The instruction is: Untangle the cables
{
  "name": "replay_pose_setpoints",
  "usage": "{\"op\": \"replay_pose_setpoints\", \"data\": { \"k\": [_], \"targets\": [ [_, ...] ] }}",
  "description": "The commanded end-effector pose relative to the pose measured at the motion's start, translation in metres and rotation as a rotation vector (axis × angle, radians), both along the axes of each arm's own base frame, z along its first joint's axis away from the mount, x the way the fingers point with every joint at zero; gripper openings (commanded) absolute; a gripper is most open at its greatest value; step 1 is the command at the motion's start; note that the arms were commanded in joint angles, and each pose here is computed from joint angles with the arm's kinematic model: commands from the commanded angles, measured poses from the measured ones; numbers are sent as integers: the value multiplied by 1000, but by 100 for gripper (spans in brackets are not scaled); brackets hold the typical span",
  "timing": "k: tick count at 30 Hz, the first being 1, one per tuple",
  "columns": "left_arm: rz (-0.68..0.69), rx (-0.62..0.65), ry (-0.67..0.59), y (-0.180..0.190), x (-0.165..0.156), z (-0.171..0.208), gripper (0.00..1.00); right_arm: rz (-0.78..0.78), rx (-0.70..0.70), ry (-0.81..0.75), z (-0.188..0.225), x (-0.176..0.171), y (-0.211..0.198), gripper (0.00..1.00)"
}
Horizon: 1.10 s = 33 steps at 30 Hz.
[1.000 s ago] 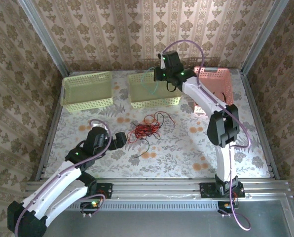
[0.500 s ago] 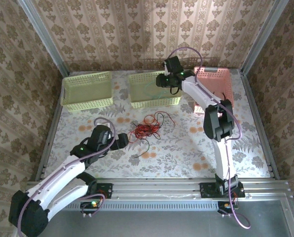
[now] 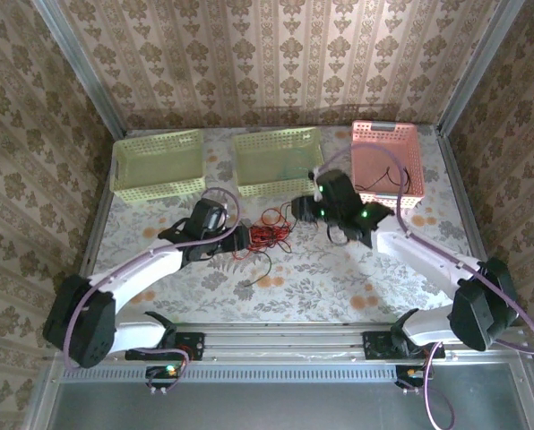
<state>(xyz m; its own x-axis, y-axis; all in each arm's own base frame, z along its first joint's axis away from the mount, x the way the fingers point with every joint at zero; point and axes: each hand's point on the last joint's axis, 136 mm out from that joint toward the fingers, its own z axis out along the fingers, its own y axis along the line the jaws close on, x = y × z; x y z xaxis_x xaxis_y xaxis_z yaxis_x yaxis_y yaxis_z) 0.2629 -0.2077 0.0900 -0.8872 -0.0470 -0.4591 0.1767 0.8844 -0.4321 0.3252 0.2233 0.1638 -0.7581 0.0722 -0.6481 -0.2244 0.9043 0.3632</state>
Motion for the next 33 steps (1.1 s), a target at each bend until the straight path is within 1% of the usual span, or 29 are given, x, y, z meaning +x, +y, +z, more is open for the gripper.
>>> {"op": "replay_pose_setpoints", "data": {
  "k": [1,3,6,10,12,14,15,17,18,19,20,21,25,28,33],
  "targets": [
    [-64,-37,3,-17,8,2,59,-22,133,87,-28,-20,9,49],
    [-76,-30,19,-22,12,-6,52,-3,164,122,-44,-27,15,51],
    [-89,-15,44,-26,16,-17,41,24,165,160,-63,-27,26,51],
    [-87,-6,52,-27,18,-25,34,41,174,180,-79,-13,42,52],
    [-82,4,49,-25,18,-29,29,64,204,187,-83,-6,54,51],
    [-81,18,45,-22,18,-31,20,61,211,189,-88,2,61,45],
    [-82,21,43,-22,18,-31,16,60,212,189,-89,5,63,40],
    [-81,27,43,-19,17,-31,7,56,215,188,-89,9,65,21],
    [-84,31,43,-18,16,-31,1,52,214,186,-89,10,65,14],
    [-84,35,41,-17,15,-30,0,43,208,187,-89,9,63,6],
    [-86,37,39,-16,14,-29,0,40,207,180,-87,9,61,1],
    [-87,38,36,-14,14,-27,0,34,206,171,-84,7,58,0],
    [-85,21,22,-11,9,-18,0,24,200,126,-65,-1,47,0],
    [-83,-17,4,-11,3,-6,0,17,173,67,-41,-7,36,0],
    [-86,-72,-55,-9,-4,28,0,-2,141,-41,4,-11,17,0]
  ]
}}
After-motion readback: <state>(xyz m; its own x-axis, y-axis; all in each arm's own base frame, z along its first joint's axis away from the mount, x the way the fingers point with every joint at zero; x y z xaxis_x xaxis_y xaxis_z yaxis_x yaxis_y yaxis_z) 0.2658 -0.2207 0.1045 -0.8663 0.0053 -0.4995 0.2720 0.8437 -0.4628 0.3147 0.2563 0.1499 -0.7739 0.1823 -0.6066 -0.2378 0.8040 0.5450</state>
